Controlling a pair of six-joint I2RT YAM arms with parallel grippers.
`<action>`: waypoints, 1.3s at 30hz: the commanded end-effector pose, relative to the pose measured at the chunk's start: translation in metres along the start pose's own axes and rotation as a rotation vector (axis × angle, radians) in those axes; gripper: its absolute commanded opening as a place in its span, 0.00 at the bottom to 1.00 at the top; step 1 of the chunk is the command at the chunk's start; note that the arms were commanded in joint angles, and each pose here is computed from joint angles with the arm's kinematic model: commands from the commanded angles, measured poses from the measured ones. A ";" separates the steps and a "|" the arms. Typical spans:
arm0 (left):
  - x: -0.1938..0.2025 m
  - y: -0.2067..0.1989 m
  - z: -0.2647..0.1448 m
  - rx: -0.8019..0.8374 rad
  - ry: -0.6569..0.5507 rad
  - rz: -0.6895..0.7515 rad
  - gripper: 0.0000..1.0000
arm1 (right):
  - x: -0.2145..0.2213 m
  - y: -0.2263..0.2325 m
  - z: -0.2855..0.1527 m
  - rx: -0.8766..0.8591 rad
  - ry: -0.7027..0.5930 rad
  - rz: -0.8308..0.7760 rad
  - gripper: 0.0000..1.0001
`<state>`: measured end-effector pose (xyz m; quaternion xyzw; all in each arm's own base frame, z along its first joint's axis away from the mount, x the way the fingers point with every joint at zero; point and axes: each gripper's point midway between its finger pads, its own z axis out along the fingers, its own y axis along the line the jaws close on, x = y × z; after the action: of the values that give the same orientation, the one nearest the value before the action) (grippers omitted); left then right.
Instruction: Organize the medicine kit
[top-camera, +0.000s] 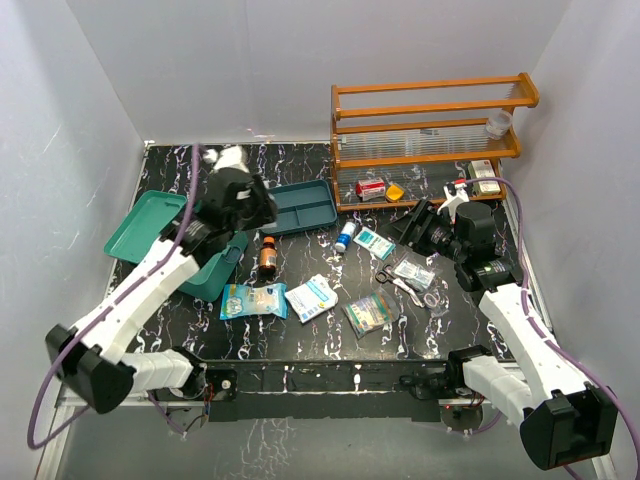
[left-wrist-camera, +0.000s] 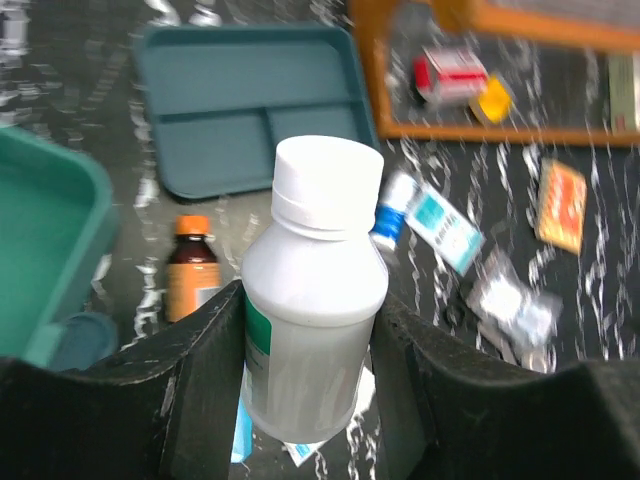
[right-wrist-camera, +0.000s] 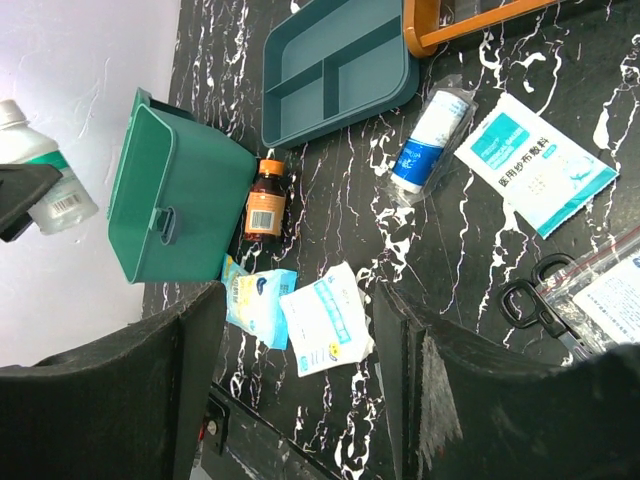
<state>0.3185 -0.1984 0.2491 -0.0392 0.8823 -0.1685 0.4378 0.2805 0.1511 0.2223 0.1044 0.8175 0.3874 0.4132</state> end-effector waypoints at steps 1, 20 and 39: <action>-0.017 0.077 -0.020 -0.247 -0.171 -0.214 0.39 | -0.024 0.032 -0.007 -0.097 -0.077 -0.056 0.59; 0.015 0.198 -0.028 -0.575 -0.342 -0.684 0.39 | 0.001 0.003 0.028 0.000 0.051 0.050 0.57; 0.054 0.222 0.072 -0.608 -0.147 -0.846 0.40 | 0.028 -0.015 0.065 0.078 0.152 -0.014 0.56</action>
<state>0.3452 -0.0168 0.0909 -0.5156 0.7808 -0.0423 0.3503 0.2936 0.1845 0.1477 0.1073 0.8781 0.3546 0.3027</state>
